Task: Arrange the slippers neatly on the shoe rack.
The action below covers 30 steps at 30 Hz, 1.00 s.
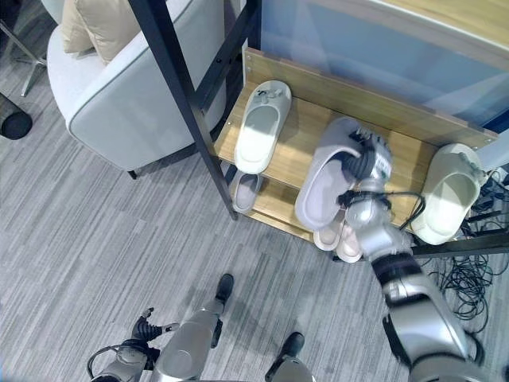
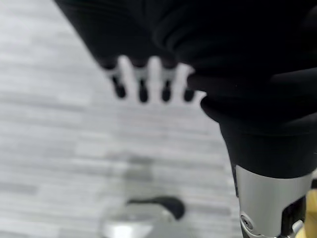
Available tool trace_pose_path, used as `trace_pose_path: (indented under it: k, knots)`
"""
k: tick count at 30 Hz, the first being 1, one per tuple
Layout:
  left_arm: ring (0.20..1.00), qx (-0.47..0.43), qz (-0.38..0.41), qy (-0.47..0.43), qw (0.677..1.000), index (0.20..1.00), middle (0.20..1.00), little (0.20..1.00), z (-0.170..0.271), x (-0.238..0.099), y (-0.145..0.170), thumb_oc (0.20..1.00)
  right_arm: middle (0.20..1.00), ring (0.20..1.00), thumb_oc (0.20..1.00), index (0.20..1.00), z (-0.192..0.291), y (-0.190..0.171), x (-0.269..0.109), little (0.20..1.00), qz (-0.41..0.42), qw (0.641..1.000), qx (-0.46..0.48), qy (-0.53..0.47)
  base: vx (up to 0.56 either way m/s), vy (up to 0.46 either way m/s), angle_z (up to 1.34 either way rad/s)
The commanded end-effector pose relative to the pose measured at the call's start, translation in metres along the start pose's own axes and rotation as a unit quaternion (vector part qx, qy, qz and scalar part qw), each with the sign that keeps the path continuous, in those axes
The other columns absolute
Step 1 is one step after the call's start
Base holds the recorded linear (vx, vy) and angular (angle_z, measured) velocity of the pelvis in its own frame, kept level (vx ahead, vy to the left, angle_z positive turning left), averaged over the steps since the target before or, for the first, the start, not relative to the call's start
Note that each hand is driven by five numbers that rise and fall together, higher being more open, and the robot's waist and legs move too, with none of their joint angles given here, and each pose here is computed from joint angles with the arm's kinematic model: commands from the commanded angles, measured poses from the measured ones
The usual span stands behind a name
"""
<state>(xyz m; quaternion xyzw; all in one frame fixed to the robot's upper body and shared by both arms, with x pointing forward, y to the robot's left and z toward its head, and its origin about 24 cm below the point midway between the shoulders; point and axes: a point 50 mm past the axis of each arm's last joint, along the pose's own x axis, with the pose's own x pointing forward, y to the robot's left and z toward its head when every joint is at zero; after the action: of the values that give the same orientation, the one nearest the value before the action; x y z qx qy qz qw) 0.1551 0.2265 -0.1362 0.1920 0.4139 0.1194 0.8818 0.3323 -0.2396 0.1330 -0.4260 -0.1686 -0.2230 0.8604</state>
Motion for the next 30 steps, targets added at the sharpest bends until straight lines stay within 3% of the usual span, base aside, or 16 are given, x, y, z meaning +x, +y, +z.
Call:
trace_pose_path:
  k: [1,9,19,26,30]
  knots:
    - [1.000,-0.025,0.029,-0.014,0.999,1.000,1.000,1.000,0.011,0.004,0.008,1.000,0.200,0.200,0.200,0.200,-0.006,-0.024,-0.008,0.200,-0.054,0.997,-0.036,-0.032,0.05,0.034,0.07]
    - [1.000,-0.018,0.052,-0.017,0.998,1.000,1.000,1.000,0.010,0.007,0.027,1.000,0.200,0.200,0.200,0.200,-0.011,-0.005,-0.064,0.200,0.011,1.000,0.011,-0.025,0.08,0.050,0.20]
    - [1.000,-0.025,0.055,-0.011,0.998,1.000,1.000,1.000,0.002,0.004,0.027,1.000,0.200,0.200,0.200,0.200,-0.007,0.006,-0.089,0.200,0.067,0.996,0.036,-0.040,0.13,-0.146,0.62]
    - [1.000,-0.128,0.091,0.037,0.987,1.000,1.000,1.000,-0.021,-0.005,0.025,1.000,0.200,0.200,0.200,0.200,-0.006,0.021,-0.112,0.200,0.132,0.989,0.049,-0.043,0.05,-0.164,0.49]
    - [1.000,-0.117,0.100,0.033,0.988,1.000,1.000,1.000,-0.020,-0.005,0.028,1.000,0.200,0.200,0.200,0.200,-0.005,0.020,-0.118,0.200,0.152,0.986,0.027,-0.066,0.04,0.010,0.43]
